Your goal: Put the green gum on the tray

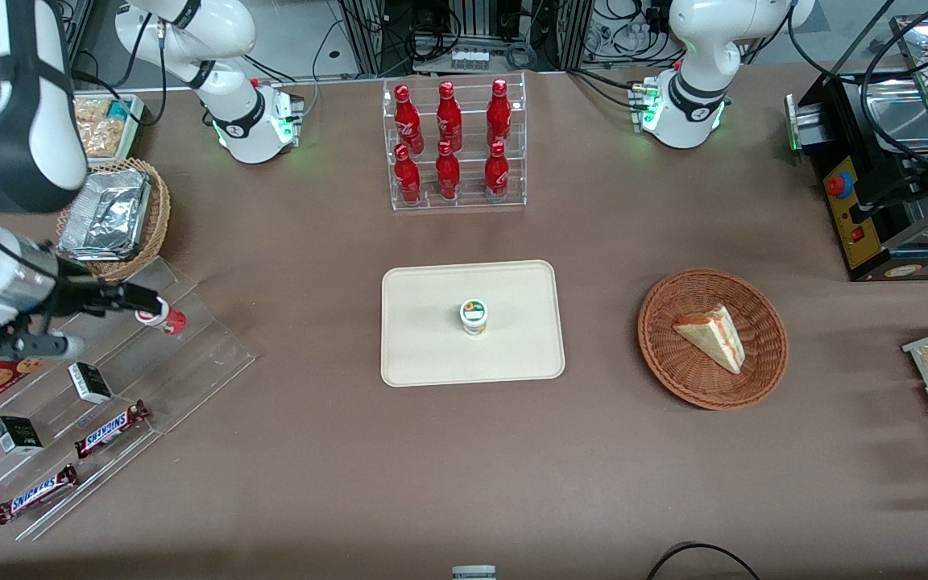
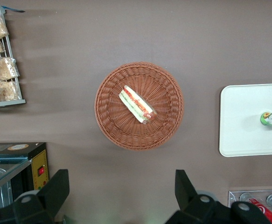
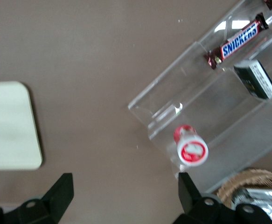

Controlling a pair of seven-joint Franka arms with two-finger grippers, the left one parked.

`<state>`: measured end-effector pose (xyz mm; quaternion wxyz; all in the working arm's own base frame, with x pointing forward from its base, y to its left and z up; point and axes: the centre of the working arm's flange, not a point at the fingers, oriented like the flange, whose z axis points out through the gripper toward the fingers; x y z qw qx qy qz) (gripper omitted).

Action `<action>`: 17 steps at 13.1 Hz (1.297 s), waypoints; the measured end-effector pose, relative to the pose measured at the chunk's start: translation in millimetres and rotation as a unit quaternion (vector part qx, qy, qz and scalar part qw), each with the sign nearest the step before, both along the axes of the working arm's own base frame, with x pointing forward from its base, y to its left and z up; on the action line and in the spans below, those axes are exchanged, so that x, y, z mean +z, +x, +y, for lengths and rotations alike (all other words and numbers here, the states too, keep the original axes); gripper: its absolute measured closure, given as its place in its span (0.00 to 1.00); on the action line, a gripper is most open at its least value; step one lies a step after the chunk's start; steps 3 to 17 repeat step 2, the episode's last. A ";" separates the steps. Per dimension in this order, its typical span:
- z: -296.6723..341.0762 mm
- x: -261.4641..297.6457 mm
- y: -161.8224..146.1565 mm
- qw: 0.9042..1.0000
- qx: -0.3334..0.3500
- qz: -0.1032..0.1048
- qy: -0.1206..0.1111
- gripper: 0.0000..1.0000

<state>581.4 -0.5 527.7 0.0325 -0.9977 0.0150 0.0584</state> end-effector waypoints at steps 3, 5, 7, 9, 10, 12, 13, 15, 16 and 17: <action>0.3 24.3 -18.7 1.000 0.008 0.008 -0.008 0.00; 0.3 24.3 -18.7 1.000 0.008 0.008 -0.008 0.00; 0.3 24.3 -18.7 1.000 0.008 0.008 -0.008 0.00; 0.3 24.3 -18.7 1.000 0.008 0.008 -0.008 0.00; 0.3 24.3 -18.7 1.000 0.008 0.008 -0.008 0.00; 0.3 24.3 -18.7 1.000 0.008 0.008 -0.008 0.00; 0.3 24.3 -18.7 1.000 0.008 0.008 -0.008 0.00; 0.3 24.3 -18.7 1.000 0.008 0.008 -0.008 0.00; 0.3 24.3 -18.7 1.000 0.008 0.008 -0.008 0.00; 0.3 24.3 -18.7 1.000 0.008 0.008 -0.008 0.00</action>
